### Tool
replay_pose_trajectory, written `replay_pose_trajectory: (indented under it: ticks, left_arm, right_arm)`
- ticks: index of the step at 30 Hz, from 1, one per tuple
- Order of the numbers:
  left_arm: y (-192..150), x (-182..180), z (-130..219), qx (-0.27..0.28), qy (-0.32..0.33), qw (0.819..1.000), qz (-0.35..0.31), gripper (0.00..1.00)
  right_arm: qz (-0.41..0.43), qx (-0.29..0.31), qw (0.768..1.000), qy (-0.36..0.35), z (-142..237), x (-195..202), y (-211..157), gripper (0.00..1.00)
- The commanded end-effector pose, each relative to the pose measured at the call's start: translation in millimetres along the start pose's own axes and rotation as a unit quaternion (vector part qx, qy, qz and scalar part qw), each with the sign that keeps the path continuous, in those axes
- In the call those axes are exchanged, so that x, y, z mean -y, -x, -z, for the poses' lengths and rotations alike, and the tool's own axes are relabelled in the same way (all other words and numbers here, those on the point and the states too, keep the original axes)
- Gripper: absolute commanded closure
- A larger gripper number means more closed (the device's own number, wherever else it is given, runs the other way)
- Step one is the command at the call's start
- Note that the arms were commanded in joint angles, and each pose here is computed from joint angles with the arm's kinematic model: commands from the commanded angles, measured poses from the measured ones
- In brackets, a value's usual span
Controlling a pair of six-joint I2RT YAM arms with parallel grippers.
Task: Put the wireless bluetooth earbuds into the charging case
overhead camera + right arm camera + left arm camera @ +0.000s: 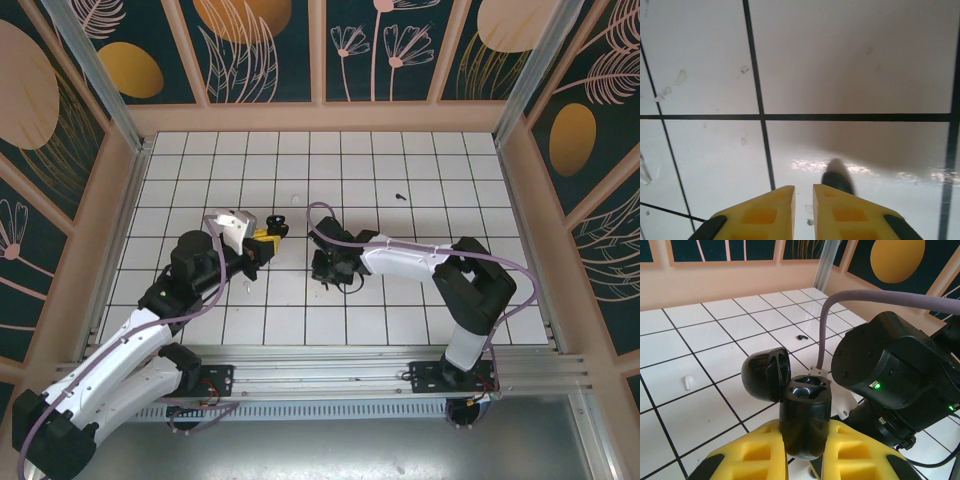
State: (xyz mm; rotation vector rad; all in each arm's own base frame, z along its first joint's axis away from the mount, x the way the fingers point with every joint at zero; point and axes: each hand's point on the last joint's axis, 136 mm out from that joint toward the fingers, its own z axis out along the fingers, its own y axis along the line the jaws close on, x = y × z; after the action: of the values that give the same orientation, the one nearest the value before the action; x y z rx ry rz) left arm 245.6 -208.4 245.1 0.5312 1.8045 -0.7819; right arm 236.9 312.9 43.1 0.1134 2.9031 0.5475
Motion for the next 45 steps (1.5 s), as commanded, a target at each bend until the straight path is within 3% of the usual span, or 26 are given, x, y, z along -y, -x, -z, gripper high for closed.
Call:
replay_pose_trajectory:
  ticks: [1, 23, 36, 45]
  left_arm:
    - [12, 4, 3, 0.020, -0.004, 1.000, -0.012, 1.00]
    - [9, 2, 4, 0.017, 0.001, 1.000, -0.009, 1.00]
    - [9, 1, 4, 0.016, 0.005, 1.000, -0.014, 1.00]
    - [7, 0, 5, 0.014, 0.005, 1.000, -0.011, 1.00]
  right_arm:
    - [0.020, -0.002, 0.999, -0.030, 10, 9, -3, 0.75]
    - [0.046, -0.037, 0.996, -0.070, -16, 11, -5, 0.71]
    - [0.054, -0.048, 0.991, -0.109, -23, 21, -14, 0.77]
    - [0.064, -0.015, 0.988, -0.137, -8, 21, -2, 0.85]
